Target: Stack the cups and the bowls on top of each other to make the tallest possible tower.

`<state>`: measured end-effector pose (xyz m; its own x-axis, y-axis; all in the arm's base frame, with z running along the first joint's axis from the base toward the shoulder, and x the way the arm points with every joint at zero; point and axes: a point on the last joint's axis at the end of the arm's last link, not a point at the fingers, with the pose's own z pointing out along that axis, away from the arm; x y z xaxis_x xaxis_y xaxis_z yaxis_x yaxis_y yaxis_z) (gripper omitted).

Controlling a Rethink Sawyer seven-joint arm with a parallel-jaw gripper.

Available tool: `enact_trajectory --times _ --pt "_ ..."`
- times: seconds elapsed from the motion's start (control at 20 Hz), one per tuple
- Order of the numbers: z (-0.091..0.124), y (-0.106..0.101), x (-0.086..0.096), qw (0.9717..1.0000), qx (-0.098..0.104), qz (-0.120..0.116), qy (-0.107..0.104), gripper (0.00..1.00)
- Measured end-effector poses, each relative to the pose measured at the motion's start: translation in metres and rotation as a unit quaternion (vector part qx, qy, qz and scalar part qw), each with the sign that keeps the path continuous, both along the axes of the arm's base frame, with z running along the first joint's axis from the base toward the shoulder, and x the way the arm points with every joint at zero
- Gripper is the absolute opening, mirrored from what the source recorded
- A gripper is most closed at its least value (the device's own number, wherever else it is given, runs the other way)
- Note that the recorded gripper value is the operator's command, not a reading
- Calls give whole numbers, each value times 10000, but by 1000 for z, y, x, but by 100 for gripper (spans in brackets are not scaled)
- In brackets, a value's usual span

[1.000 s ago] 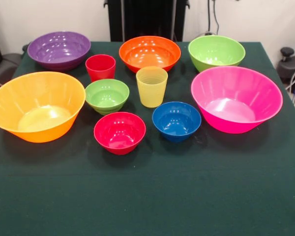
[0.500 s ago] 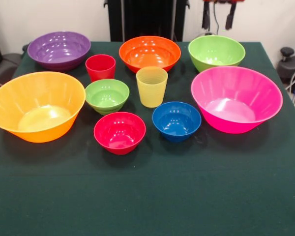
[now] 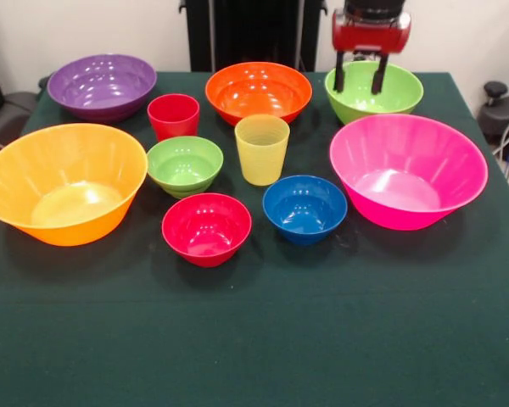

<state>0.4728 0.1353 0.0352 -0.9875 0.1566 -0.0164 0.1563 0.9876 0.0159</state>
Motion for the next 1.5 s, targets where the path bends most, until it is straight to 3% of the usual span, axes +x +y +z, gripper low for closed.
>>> enact_trajectory --times 0.4,1.1,1.5 --pt "-34 -24 -4 9999 -20 -128 95 100" --pt "-49 -92 -5 9993 -1 -342 156 100" --pt "-59 -104 -9 9993 48 -317 206 100"
